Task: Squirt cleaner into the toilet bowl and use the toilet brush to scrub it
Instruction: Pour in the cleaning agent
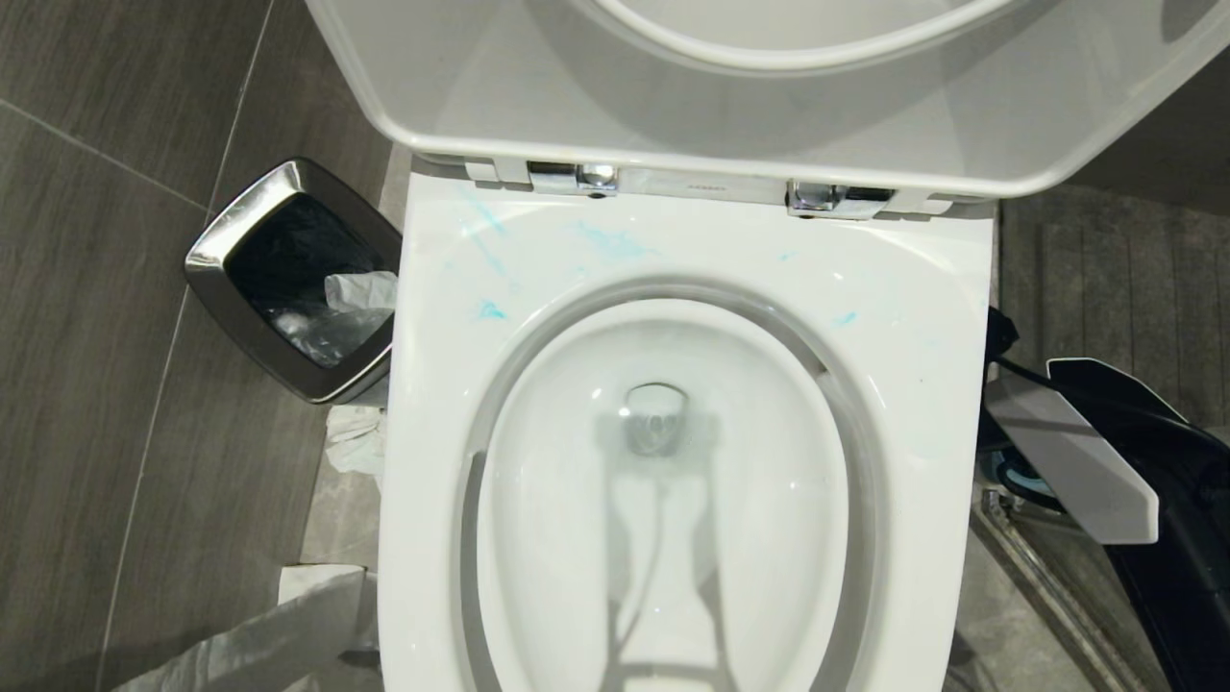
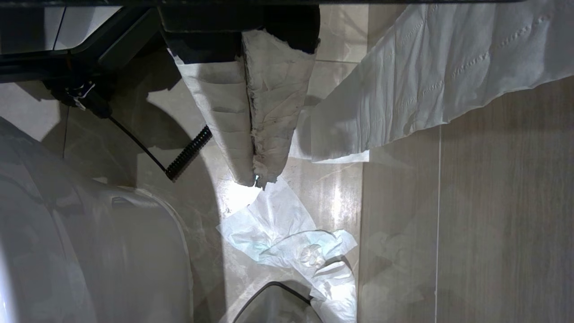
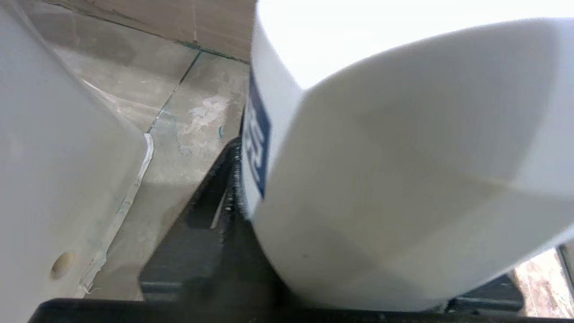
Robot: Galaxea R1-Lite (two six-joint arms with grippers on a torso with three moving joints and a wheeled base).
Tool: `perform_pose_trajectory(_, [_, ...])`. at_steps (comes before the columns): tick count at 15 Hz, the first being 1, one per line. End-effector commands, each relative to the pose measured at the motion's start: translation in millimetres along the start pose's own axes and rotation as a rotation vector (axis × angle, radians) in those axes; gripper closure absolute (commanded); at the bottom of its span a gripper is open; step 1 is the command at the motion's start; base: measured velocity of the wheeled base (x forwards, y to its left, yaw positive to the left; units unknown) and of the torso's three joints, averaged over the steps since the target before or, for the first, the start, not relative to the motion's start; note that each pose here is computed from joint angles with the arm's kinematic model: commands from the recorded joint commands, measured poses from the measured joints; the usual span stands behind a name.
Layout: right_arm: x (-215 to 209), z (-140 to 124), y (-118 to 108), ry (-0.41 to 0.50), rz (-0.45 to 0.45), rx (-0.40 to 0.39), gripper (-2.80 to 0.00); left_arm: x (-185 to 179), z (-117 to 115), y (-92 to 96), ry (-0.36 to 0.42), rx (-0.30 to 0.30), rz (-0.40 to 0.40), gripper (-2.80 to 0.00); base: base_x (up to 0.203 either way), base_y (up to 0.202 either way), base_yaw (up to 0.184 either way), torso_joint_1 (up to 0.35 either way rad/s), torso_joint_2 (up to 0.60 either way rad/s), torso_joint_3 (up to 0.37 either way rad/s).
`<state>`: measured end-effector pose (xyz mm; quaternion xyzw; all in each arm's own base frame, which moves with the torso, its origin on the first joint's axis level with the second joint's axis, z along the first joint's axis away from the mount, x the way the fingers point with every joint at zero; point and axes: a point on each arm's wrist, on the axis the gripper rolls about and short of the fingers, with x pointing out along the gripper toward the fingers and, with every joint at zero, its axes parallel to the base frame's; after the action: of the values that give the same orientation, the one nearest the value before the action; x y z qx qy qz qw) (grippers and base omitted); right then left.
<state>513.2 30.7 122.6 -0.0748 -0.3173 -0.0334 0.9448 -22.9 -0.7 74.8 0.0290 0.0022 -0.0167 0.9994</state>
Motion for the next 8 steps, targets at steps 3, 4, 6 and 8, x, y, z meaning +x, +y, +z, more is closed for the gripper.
perform_pose_trajectory(3, [2,3,0,-0.017,-0.004,0.000,0.00,0,0,0.0,0.002,0.000,-0.001,0.00,0.000,0.000,0.000,0.000,0.00,0.000])
perform_pose_trajectory(4, [3,5,-1,-0.026,-0.008,0.000,0.00,0,0,0.0,0.002,0.000,-0.001,0.00,0.000,0.000,0.000,0.000,0.00,0.000])
perform_pose_trajectory(6, [8,11,-2,-0.052,-0.014,0.003,0.00,0,0,0.0,0.003,0.000,0.000,0.00,0.000,0.000,0.000,0.000,0.00,0.000])
perform_pose_trajectory(8, [12,19,-6,-0.072,-0.023,0.005,0.00,0,-1,0.0,0.004,0.000,-0.001,0.00,0.000,0.000,0.000,0.000,0.00,0.000])
